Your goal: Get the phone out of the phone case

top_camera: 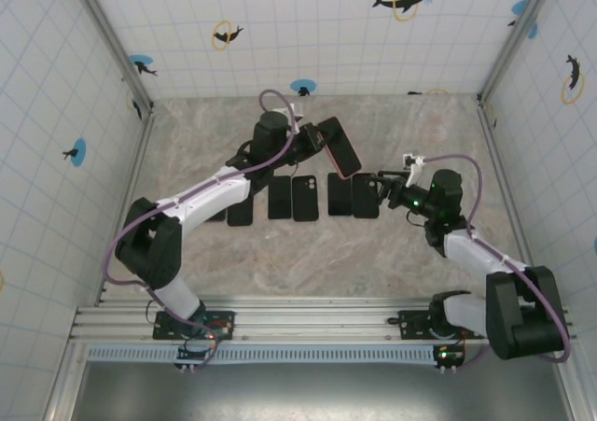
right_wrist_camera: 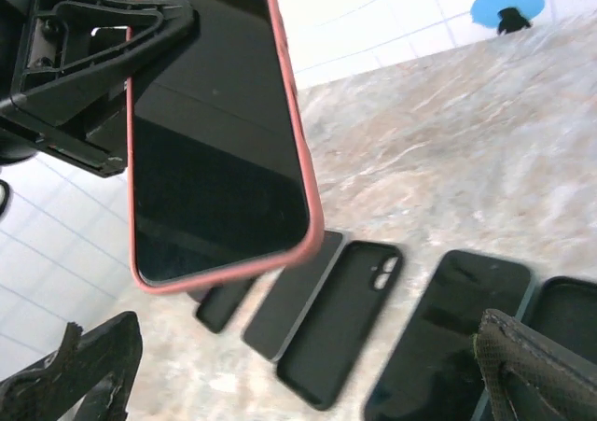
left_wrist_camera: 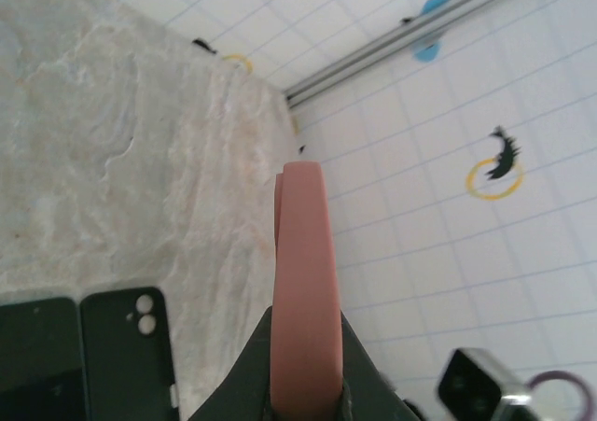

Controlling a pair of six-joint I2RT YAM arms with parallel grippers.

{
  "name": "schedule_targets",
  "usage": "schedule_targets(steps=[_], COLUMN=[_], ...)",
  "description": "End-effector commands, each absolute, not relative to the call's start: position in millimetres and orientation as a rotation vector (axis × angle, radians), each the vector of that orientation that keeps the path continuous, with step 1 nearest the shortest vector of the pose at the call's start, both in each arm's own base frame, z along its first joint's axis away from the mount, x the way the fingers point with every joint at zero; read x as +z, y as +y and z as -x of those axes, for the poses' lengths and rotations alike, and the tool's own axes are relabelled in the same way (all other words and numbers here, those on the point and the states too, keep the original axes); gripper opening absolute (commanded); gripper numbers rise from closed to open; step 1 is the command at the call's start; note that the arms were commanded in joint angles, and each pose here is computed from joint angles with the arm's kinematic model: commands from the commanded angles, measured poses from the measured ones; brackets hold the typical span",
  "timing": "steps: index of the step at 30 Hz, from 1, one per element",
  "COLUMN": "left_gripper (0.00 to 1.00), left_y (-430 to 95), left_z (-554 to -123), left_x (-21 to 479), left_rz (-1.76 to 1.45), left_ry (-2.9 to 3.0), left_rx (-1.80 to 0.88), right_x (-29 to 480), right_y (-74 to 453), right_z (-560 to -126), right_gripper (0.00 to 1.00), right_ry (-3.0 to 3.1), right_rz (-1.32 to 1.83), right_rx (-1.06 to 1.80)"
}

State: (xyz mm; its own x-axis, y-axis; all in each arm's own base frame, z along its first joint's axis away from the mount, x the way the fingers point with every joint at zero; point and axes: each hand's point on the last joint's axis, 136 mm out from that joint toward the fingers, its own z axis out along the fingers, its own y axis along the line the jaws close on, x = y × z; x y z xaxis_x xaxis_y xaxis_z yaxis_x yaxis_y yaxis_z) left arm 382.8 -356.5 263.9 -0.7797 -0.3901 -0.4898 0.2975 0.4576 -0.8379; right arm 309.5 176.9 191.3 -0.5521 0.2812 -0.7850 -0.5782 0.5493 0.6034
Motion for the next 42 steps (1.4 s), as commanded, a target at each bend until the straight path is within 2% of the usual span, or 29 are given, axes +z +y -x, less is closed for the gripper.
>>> schedule_targets(steps=[1,5,13,27,35,42], left_gripper=[0.04,0.04,0.03,0.02,0.02,0.02], left_y=[-348.9,-335.2,-326.8,-332.3,-331.7,-334.3], left_z=[-376.1,-375.4,-369.2,-364.3,-364.8,-363.6], left_x=[318.8,327.1,337.5,347.1,330.4,332.3], left_rz=[0.081,0.131,0.195,0.226,0.251,0.242], left_ry=[1.858,1.773,1.655,1.578,1.628,1.628], left_rx=[-1.541,-1.569,-1.723,-1.898,-1.868,-1.891], right_x=[230.4,242.6,266.5,289.4,313.3,314.6], right_y=[185.5,190.2,207.1,236.5,242.6,241.3], right_z=[-305.0,-301.1,-291.7,-283.7,-271.1,-278.2], right_gripper=[0.91,0.89,0.70,0.42,0.37,0.33], right_ry=[1.696,1.622,1.497,1.424,1.331,1.320], right_rz=[0.119,-0.045,-0.158,-0.107,0.006,-0.028], right_rx=[1.279,1.366,1.537,1.673,1.728,1.703])
